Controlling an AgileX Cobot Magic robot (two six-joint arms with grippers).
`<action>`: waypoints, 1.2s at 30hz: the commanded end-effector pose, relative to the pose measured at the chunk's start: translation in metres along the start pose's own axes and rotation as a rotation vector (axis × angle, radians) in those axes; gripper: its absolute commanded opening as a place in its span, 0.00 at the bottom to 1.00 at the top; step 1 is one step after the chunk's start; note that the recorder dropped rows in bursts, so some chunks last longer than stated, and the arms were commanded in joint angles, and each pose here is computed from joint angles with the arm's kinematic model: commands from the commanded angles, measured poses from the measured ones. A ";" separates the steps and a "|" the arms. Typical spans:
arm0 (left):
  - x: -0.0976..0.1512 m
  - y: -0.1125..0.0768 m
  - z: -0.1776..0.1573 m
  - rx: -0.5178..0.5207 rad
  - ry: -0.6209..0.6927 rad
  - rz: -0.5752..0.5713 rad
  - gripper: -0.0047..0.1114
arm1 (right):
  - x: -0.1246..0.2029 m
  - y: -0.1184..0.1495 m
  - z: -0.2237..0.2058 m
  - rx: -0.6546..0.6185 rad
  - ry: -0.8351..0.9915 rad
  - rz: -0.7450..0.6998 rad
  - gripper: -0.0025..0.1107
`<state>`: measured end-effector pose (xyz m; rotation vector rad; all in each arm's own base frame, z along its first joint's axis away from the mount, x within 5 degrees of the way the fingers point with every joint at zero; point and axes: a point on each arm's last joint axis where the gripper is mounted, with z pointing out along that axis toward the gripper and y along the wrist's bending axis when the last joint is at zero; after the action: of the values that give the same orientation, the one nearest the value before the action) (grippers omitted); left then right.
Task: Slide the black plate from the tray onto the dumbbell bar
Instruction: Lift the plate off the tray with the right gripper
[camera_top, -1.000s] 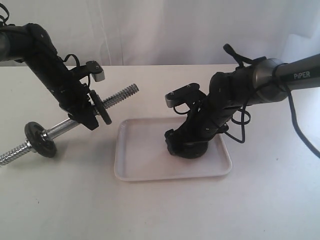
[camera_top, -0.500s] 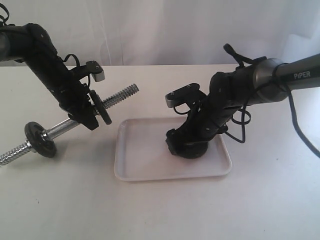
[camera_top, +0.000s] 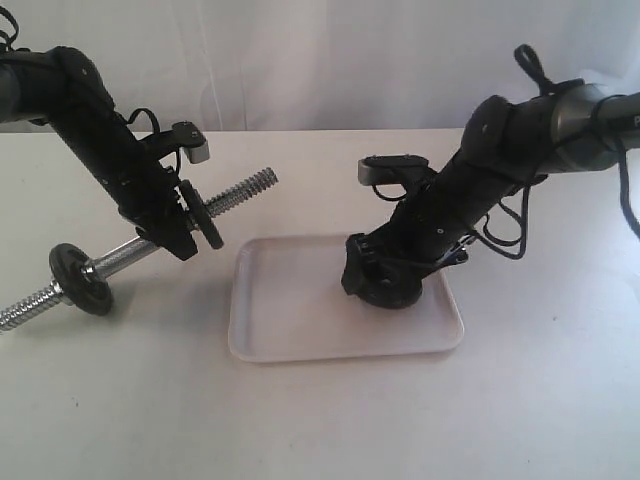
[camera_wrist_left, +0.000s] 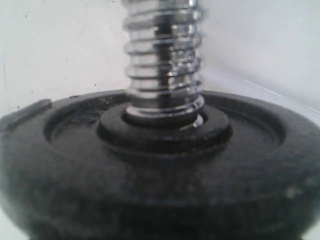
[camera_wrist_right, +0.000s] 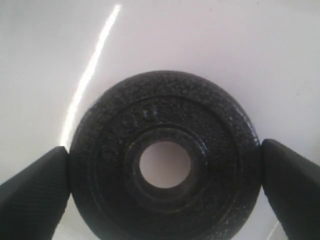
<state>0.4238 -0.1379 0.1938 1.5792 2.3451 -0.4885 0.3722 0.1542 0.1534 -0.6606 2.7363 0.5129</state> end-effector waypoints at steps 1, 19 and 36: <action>-0.015 -0.014 -0.028 0.024 -0.103 -0.017 0.04 | -0.015 -0.006 -0.026 -0.109 -0.105 0.018 0.02; -0.016 -0.014 -0.028 0.032 -0.105 -0.011 0.04 | -0.043 -0.035 -0.049 -0.638 -0.385 0.079 0.02; -0.020 -0.020 -0.031 0.076 -0.149 0.034 0.04 | -0.077 -0.061 -0.004 -0.830 -0.622 0.129 0.02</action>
<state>0.4214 -0.1404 0.1950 1.6267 2.2962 -0.5392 0.4623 0.1310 0.1477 -0.4350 2.0538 1.5260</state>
